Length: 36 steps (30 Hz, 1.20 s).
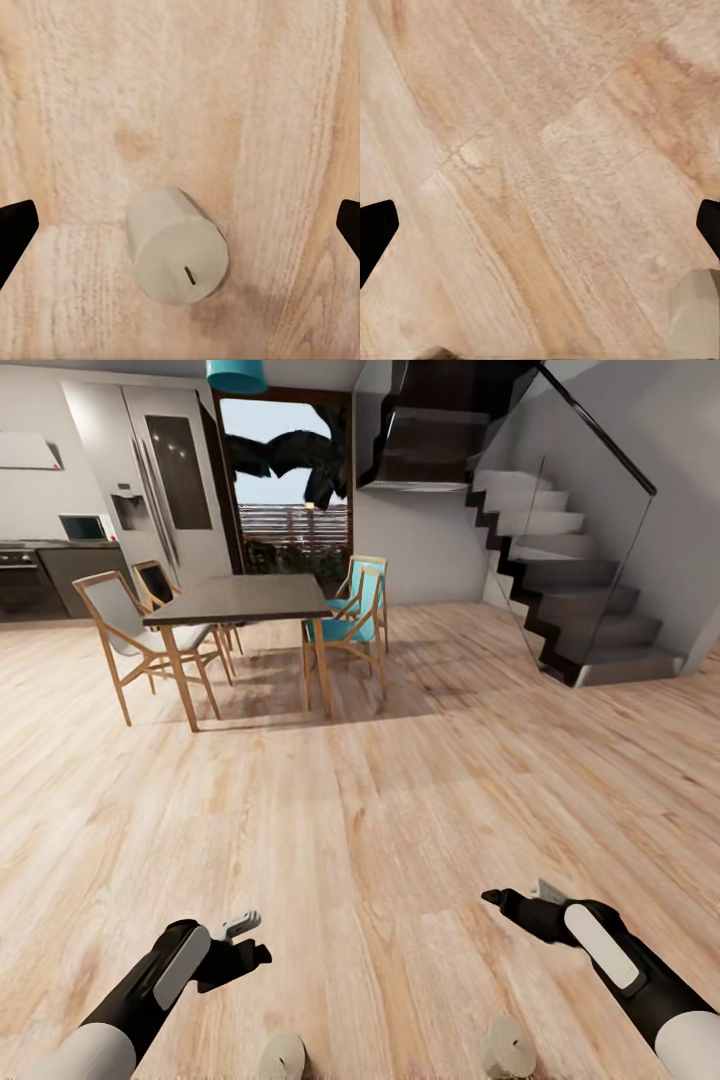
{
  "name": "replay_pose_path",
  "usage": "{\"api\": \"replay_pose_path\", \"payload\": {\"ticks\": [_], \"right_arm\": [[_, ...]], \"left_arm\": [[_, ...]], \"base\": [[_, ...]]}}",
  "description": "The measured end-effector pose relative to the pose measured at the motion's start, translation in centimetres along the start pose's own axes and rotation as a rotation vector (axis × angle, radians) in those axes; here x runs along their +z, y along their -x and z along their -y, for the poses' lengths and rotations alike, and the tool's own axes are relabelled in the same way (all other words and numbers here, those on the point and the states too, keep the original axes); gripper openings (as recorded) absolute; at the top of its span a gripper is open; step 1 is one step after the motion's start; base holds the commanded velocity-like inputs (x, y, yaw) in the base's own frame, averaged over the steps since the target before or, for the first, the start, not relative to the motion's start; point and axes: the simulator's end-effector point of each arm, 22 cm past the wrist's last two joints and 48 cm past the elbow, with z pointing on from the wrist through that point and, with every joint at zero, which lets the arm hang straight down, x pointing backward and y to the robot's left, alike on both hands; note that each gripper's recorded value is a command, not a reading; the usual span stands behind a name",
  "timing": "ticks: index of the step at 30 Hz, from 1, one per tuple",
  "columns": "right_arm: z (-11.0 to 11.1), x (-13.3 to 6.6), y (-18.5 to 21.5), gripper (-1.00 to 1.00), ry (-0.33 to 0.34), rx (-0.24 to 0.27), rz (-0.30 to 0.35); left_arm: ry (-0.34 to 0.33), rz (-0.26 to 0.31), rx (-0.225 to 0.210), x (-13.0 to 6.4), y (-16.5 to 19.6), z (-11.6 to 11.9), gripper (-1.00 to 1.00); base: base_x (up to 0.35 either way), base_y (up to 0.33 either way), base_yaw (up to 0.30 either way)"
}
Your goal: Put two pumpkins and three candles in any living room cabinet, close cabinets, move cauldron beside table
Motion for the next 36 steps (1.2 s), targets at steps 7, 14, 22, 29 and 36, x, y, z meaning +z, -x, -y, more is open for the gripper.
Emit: {"api": "replay_pose_path", "payload": {"ticks": [7, 14, 22, 29, 36], "right_arm": [[-2.6, 0.7, -1.2, 1.00, 0.156, 0.013, -0.039], [-1.9, 1.6, -2.4, 1.00, 0.152, 0.020, -0.075], [-5.3, 1.7, -3.6, 1.00, 0.340, 0.034, -0.114], [-6.0, 2.0, -4.6, 1.00, 0.413, 0.047, -0.139], [-4.8, 2.9, -5.5, 1.00, 0.397, 0.059, -0.167]], "left_arm": [[0.005, -0.024, -0.008, 1.2, -0.8, -0.5, 1.00], [0.012, -0.047, -0.013, 2.3, -1.5, -1.0, 1.00], [0.022, -0.074, -0.020, 3.6, -2.5, -1.6, 1.00], [0.031, -0.084, -0.027, 4.8, -3.1, -2.1, 1.00], [0.038, -0.080, -0.033, 6.0, -3.5, -2.4, 1.00]], "base": [[0.000, 0.000, 0.000], [0.000, 0.000, 0.000], [0.000, 0.000, 0.000], [0.000, 0.000, 0.000], [0.000, 0.000, 0.000]]}}
